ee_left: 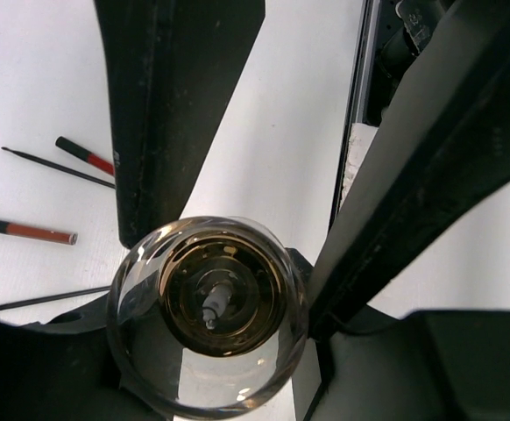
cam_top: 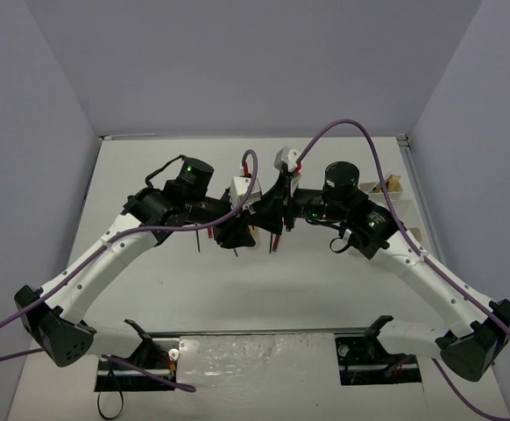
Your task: Organize the makeup
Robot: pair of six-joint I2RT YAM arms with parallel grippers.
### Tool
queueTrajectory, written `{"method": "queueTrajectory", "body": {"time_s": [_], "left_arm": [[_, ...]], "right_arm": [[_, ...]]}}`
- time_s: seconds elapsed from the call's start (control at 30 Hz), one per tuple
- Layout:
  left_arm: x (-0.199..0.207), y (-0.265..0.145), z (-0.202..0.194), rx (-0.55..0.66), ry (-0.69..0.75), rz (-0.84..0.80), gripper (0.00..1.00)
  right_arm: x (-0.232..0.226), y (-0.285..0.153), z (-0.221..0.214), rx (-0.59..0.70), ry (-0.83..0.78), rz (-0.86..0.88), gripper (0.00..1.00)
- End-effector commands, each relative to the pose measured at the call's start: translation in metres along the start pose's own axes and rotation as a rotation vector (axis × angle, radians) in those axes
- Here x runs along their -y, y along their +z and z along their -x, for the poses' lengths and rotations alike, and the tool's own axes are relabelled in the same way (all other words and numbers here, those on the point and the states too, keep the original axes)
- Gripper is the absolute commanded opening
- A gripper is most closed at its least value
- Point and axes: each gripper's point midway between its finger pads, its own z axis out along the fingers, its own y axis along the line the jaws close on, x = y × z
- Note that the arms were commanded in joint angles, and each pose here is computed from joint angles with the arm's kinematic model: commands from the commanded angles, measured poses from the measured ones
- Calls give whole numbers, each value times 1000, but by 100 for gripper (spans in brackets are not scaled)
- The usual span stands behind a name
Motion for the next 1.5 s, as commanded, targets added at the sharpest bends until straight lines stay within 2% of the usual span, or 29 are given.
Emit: {"method": "queueTrajectory", "body": {"time_s": [0.0, 0.37, 0.63, 0.67, 0.73, 0.83, 0.9, 1.0, 1.1, 1.17, 1.27, 1.47], "left_arm": [[10, -11, 51, 178, 152, -29, 0], [0, -12, 60, 310, 111, 32, 0], [-6, -3, 56, 317, 82, 31, 0], [-9, -2, 54, 314, 80, 44, 0], [-16, 0, 50, 306, 74, 81, 0], [-30, 4, 41, 289, 59, 145, 0], [-40, 9, 33, 270, 43, 186, 0], [-57, 21, 19, 235, 10, 252, 0], [-71, 39, 4, 220, -33, 301, 0], [-82, 52, -7, 219, -73, 342, 0], [-98, 76, -19, 236, -114, 422, 0], [-108, 110, -31, 255, -183, 504, 0]], "right_arm": [[-2, 6, 4, 38, -30, 4, 0], [5, -11, 17, 128, -27, -114, 0], [10, -11, 8, 123, -11, -136, 0], [12, -11, 5, 119, -8, -146, 8], [16, -14, -2, 109, 1, -175, 32], [23, -24, -11, 95, 8, -245, 58], [29, -36, -15, 80, 4, -315, 73], [34, -62, -14, 84, 0, -433, 89], [39, -89, -20, 75, 34, -556, 98], [44, -107, -20, 100, 54, -645, 100], [51, -139, -16, 165, 73, -793, 100], [54, -165, -21, 209, 100, -896, 100]]}}
